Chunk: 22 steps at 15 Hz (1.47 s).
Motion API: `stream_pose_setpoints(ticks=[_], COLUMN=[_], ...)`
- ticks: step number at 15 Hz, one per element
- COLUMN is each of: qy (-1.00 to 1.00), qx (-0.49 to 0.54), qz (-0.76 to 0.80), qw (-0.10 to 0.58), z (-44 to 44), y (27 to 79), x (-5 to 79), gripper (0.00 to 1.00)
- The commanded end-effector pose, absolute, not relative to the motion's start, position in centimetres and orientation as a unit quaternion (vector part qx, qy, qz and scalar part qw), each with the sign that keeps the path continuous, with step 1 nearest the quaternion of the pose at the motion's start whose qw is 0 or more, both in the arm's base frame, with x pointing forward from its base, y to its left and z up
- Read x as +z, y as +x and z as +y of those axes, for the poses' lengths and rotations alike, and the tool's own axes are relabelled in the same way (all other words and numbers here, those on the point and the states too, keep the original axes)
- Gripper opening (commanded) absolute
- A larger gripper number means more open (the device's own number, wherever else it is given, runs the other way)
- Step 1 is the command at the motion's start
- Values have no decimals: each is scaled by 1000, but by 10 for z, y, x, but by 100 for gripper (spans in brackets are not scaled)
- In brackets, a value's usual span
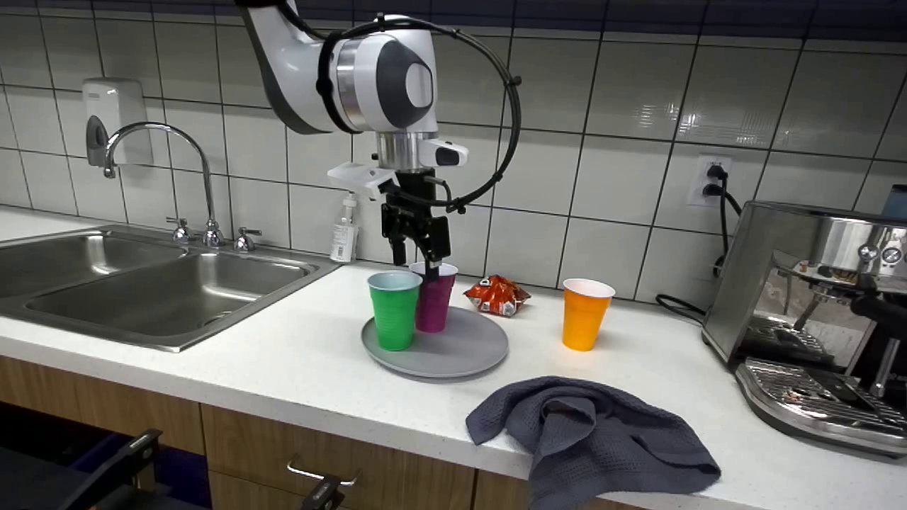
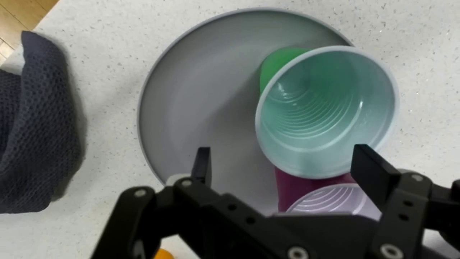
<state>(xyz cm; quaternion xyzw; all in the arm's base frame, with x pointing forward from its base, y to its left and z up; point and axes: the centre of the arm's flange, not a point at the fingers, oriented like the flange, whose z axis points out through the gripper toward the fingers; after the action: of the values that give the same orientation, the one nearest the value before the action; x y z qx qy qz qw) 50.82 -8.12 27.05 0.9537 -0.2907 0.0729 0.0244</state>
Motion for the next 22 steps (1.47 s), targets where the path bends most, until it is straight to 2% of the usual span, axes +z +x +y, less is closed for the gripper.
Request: stream_pose_setpoints(ticks=[1,12,22], qy=[951,947,957], qx=[83,91,38], qz=[-296,-305,-281], qw=[21,46,68], z=[-101,-165,-190], y=[502,505,528], x=[291,314,313], gripper=[100,100,100])
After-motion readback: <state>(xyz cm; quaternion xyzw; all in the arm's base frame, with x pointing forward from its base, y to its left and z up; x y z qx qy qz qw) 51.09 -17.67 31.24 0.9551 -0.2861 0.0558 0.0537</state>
